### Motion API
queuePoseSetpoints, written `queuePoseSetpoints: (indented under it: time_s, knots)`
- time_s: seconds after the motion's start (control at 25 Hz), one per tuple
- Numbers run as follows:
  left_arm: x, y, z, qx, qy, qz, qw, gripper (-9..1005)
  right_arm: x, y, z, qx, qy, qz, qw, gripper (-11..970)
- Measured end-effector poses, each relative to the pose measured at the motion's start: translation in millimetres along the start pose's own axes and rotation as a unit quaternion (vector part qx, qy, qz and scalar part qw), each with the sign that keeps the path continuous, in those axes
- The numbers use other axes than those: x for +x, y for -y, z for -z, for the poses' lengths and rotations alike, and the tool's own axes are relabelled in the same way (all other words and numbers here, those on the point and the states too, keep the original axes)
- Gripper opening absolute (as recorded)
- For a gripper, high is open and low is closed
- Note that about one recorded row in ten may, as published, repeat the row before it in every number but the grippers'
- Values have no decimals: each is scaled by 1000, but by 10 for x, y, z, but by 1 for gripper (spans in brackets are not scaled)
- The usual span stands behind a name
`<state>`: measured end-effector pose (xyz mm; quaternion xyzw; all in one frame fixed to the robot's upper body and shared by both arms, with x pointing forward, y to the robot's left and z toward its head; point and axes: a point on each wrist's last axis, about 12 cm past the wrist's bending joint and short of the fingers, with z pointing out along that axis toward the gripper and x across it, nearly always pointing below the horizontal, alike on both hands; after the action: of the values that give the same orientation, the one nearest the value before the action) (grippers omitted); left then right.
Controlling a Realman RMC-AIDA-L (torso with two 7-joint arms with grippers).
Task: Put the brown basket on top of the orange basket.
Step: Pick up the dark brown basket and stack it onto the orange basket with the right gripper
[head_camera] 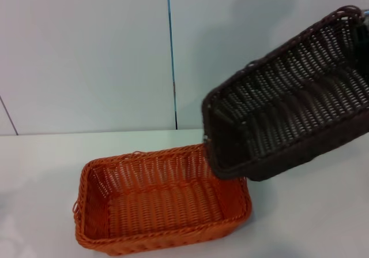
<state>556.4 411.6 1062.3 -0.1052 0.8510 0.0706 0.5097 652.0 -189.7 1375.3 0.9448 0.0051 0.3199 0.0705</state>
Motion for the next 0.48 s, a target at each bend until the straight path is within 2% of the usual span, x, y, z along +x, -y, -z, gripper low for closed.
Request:
queuePoseSetpoints:
  time_s: [0.16, 0.28, 0.48]
  knots:
    - [7, -137, 19, 2, -11, -11, 1000, 908, 7, 171, 59, 16, 3, 4, 1000, 133]
    - [6, -213, 20, 3, -19, -20, 1000, 908, -1, 235, 82, 37, 7, -4, 999, 133]
    - [-9, -330, 14, -1, -24, -22, 999, 908, -90, 246, 6, 59, 40, -23, 997, 133]
